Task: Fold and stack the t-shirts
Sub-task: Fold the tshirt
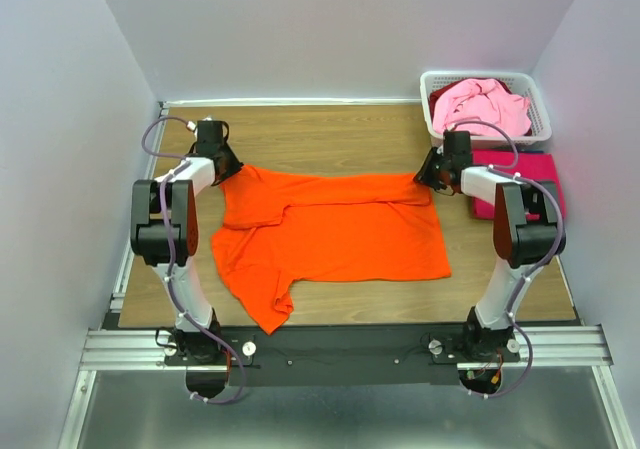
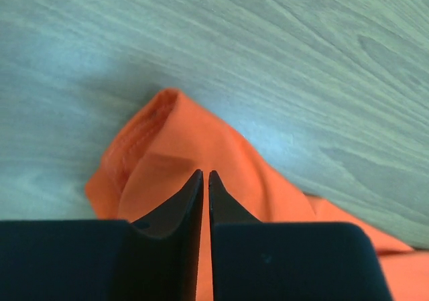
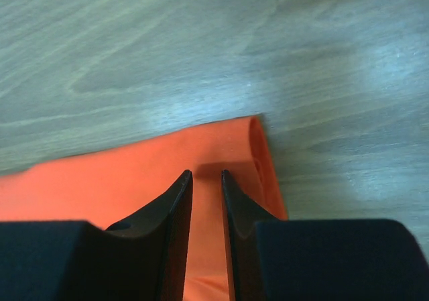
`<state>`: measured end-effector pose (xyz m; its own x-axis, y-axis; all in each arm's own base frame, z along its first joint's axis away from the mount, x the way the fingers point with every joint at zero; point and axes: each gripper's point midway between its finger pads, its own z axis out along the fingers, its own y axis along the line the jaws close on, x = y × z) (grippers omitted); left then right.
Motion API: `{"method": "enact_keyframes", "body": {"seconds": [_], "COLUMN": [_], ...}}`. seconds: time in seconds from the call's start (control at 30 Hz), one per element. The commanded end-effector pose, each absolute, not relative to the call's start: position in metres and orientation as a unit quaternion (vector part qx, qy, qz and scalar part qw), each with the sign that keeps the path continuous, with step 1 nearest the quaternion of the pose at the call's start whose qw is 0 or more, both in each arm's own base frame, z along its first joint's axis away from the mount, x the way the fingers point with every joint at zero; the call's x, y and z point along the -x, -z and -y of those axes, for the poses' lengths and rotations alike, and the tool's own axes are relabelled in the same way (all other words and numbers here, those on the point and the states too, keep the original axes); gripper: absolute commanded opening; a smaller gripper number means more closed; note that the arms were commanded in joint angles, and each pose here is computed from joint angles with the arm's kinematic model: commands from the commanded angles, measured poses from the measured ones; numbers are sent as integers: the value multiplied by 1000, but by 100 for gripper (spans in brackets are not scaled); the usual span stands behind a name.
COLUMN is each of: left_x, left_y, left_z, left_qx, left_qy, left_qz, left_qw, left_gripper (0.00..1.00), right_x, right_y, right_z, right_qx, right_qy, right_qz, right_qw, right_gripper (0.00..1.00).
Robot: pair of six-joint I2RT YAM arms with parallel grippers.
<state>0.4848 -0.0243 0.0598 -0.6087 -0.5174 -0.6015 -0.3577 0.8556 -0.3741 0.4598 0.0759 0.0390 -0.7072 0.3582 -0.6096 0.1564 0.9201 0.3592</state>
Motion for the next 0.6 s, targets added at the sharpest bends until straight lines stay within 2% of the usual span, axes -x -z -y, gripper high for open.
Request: {"method": "enact_keyframes", "body": {"seconds": [0.0,0.1,0.17,0.37,0.57], "left_x": [-493,-489,-487,-490,-497], "left_y": [-39,-18,-13,-4,-13], "left_z": [11,3,-2,-7,-6], "left_qx": [270,281,285,283,276], "left_qy": [87,81,76,66,72], "left_qz": [-892,-899,-900,-904,-901], "left_qw": [353,327,321,313,325], "left_gripper": [13,12,5,4,4], "right_x": [-450,-442,-439,-450,-468], "right_y": [-8,13,19,22,10], "right_z": [-69,-50,-41,-18,-12], "right_qx": [-181,-222,-238,-263,-238], "right_qy": [-168,-179,-178,-164,-156], "right_qz": [-920,-919,-918,-911,-912], "right_qw": [304,272,264,271,294], "right_gripper": [30,29,29,30,30]}}
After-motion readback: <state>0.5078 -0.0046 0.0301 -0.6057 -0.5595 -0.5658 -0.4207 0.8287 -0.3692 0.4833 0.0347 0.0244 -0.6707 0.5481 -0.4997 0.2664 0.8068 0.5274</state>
